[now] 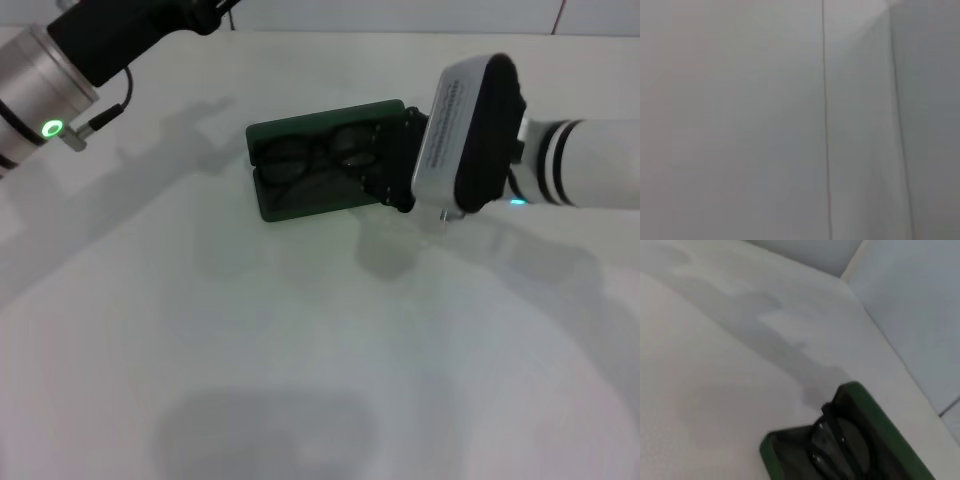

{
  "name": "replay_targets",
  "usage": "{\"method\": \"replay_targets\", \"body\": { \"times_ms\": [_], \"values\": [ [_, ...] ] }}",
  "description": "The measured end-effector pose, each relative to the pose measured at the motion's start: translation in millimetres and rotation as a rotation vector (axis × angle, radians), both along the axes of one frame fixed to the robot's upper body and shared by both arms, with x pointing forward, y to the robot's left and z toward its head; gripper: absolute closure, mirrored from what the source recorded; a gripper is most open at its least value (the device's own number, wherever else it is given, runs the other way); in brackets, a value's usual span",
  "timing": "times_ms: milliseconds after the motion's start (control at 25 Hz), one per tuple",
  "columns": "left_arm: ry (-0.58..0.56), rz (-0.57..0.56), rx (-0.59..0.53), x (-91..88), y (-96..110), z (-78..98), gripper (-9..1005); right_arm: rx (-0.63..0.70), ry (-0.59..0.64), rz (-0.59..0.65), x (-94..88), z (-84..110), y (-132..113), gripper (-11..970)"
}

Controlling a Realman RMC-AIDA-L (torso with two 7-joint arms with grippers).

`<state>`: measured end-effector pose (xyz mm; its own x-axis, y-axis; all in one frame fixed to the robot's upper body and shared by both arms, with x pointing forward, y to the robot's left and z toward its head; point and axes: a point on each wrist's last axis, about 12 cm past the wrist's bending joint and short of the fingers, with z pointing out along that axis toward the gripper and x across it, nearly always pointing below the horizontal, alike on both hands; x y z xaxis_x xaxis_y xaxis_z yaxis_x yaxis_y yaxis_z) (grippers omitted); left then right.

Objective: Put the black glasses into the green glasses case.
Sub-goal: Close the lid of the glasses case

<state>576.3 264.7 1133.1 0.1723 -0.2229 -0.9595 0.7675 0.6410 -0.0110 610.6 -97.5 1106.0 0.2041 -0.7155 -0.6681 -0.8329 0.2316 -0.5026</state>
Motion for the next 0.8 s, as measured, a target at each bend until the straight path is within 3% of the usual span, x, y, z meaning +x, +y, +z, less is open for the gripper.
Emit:
{"method": "replay_targets", "body": {
  "times_ms": [200,440,800],
  "values": [
    [-0.011,0.031,-0.005,0.5,1,-3.2,429,-0.067,-0.105,-0.003,-10.3,-15.9,7,611],
    [0.053,0.008,0.084,15.0,-9,-4.2,186,-0.102,-0.193,0.016,-19.5,-23.2,16,594],
    [0.111,-0.040,0.158,26.7,-21,-3.3,116,-0.108,-0.267,0.001,-25.1,-26.9,18,593]
  ]
}}
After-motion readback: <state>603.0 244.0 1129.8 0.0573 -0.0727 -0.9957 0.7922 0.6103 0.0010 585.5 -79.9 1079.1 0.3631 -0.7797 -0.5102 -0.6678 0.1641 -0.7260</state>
